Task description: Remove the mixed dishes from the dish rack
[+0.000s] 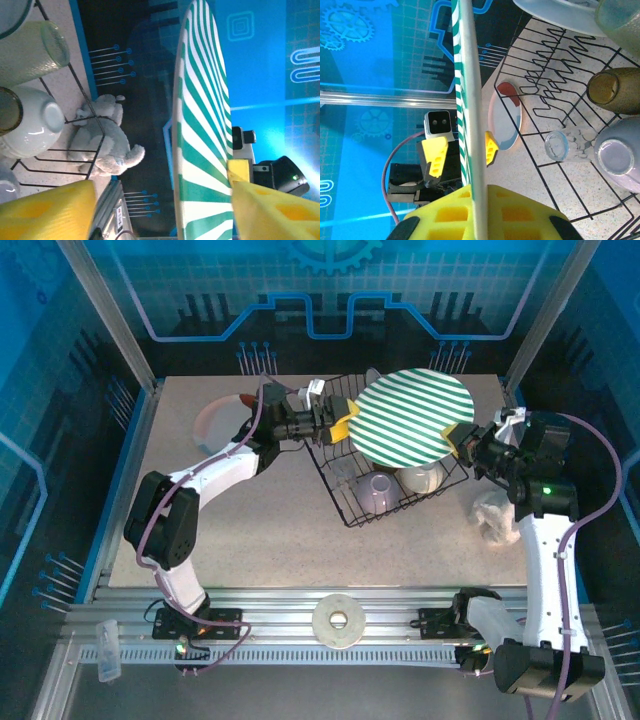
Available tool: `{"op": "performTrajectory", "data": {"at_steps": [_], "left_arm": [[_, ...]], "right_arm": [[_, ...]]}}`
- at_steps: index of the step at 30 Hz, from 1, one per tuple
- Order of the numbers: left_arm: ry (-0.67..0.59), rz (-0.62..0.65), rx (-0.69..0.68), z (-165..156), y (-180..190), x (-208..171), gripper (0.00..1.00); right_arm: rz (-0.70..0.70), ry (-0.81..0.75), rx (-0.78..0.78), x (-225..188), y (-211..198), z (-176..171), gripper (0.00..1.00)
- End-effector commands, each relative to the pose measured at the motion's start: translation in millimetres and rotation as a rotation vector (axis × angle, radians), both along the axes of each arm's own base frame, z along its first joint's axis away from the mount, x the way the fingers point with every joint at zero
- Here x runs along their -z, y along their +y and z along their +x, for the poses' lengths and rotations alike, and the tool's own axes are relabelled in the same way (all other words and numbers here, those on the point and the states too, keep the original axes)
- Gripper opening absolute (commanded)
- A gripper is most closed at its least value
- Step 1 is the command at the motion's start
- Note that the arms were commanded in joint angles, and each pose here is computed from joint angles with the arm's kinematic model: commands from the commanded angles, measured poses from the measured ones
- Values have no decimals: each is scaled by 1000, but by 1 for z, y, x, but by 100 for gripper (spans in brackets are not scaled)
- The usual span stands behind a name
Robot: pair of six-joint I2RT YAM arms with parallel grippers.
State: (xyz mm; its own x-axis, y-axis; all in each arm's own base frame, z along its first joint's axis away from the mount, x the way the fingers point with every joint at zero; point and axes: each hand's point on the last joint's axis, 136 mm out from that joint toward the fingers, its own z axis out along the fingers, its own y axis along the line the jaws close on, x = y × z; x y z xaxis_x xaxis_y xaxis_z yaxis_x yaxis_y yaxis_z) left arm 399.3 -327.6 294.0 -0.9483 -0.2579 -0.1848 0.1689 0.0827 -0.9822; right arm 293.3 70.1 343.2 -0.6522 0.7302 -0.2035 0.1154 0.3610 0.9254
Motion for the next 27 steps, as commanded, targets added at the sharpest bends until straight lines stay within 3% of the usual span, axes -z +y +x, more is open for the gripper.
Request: {"op": "performTrajectory", "data": {"at_steps": [1, 4, 10, 19, 23, 26, 27], "left_arm": [[-12, -41, 47, -6, -7, -8, 62], [-11, -36, 50, -9, -8, -8, 58], [0, -20, 51, -11, -8, -7, 41], [11, -18, 43, -13, -7, -15, 0], [19, -70, 13, -10, -4, -30, 0], [13, -108, -26, -6, -1, -45, 0], [7, -108, -42, -4, 0, -49, 0]], "right_arm": [[19, -88, -46, -21, 6, -5, 0], [21, -91, -61, -22, 9, -5, 0], [18, -93, -73, -22, 11, -4, 0], [-2, -112, -102, -27, 16, -2, 0], [-15, -132, -116, -32, 19, 0, 0], [-25, -159, -121, -37, 20, 2, 19], [-28, -168, -118, -38, 20, 4, 36]]}}
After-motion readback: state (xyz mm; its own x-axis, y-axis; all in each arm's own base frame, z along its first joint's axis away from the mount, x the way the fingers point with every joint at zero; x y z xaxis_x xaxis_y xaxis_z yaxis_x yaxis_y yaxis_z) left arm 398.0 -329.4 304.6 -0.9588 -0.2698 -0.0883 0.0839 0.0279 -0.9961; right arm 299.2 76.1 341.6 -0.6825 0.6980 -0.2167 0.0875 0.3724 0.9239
